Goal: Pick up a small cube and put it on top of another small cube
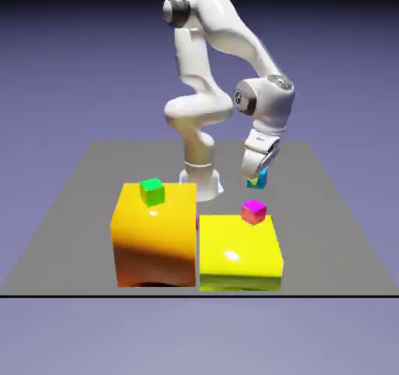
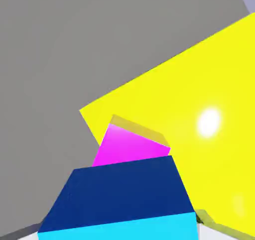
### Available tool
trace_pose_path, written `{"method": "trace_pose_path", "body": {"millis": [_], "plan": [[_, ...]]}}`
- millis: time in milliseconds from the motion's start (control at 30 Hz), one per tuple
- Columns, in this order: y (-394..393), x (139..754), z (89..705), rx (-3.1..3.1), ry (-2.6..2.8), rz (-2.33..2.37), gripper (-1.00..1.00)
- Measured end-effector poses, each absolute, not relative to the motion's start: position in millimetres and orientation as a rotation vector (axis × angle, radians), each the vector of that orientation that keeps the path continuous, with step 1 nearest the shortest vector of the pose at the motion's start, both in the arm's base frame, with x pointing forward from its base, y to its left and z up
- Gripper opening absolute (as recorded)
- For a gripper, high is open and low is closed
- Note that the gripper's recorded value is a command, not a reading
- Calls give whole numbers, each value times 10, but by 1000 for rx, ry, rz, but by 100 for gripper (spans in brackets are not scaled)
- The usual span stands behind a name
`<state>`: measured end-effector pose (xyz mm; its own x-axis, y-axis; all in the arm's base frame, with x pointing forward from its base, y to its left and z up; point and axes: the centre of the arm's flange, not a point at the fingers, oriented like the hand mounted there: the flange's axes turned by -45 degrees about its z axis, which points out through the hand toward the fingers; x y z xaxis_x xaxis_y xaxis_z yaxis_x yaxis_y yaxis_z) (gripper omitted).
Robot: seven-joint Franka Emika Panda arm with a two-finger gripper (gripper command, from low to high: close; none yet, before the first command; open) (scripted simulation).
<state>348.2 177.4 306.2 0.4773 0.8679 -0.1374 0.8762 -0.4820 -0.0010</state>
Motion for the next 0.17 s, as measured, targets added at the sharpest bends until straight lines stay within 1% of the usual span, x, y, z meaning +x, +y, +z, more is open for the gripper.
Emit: {"method": "trace_pose_path", "body": {"millis": [67, 100, 167], "plan": [[1744, 3452, 2792, 2640, 1562, -183, -100], [1743, 3451, 2786, 2640, 1562, -183, 100], [1743, 3452, 2786, 2639, 1561, -182, 100]]}}
